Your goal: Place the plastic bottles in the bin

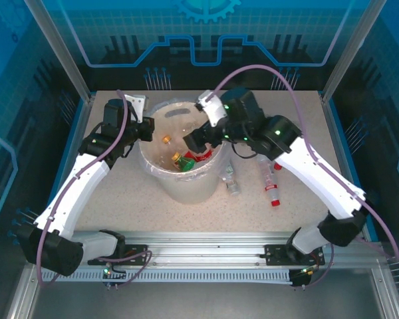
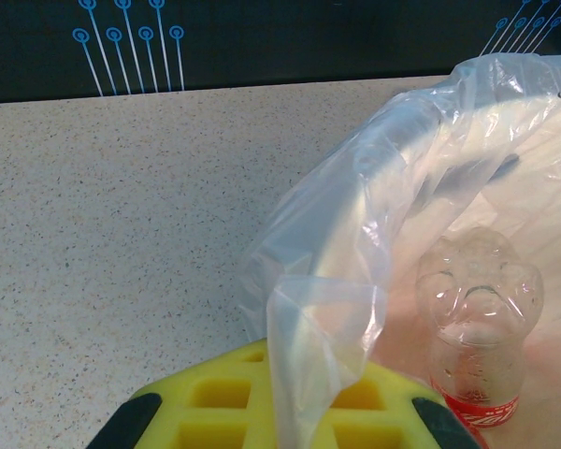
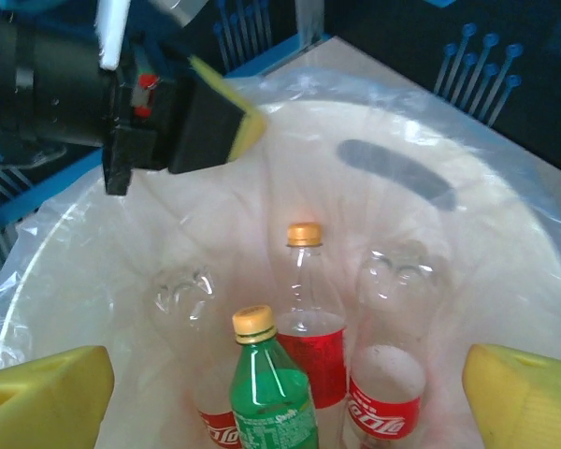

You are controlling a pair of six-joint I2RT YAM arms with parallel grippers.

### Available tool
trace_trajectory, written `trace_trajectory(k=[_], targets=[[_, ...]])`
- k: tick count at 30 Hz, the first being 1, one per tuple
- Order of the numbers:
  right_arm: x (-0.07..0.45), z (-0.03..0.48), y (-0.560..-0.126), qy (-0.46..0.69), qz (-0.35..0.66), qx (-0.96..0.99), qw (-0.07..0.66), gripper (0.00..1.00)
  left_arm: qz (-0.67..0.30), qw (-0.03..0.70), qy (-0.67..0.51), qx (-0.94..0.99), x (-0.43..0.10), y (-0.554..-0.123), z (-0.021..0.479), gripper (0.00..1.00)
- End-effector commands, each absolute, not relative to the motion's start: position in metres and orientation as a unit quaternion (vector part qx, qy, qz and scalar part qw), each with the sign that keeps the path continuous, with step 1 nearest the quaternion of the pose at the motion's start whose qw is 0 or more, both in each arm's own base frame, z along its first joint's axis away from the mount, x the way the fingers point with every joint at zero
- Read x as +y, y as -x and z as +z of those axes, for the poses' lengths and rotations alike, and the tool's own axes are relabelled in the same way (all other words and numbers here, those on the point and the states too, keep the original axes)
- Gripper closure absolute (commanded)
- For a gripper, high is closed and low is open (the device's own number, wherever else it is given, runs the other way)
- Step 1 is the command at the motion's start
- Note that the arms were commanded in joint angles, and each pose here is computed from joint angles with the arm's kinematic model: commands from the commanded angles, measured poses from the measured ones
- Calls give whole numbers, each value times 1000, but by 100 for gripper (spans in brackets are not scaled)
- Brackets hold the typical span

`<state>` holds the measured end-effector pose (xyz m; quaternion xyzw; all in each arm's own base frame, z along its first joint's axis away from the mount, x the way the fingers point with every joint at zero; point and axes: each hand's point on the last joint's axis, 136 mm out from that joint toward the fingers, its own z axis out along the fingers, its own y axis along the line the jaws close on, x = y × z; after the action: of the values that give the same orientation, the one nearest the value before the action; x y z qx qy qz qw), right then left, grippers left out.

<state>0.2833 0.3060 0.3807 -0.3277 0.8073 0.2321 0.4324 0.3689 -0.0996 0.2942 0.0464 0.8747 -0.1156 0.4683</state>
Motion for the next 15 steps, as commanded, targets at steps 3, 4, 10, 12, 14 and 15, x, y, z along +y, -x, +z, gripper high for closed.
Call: trace_trajectory(k=[3, 4, 10, 12, 14, 15], targets=[[236, 393, -311, 196, 222, 833, 467, 7, -119, 433, -40, 893, -100, -364, 269, 100], [221, 389, -313, 181, 203, 841, 468, 8, -119, 432, -40, 893, -100, -364, 269, 100], [139, 329, -323, 98, 100, 899, 415, 14, -119, 433, -38, 893, -99, -364, 269, 100], [118, 302, -325, 76, 75, 916, 387, 15, -118, 433, -39, 893, -99, -365, 269, 100], [102, 276, -325, 62, 47, 930, 358, 16, -119, 432, -38, 893, -100, -365, 269, 100], [95, 261, -325, 58, 33, 938, 341, 16, -120, 432, -38, 893, -100, -365, 269, 100]])
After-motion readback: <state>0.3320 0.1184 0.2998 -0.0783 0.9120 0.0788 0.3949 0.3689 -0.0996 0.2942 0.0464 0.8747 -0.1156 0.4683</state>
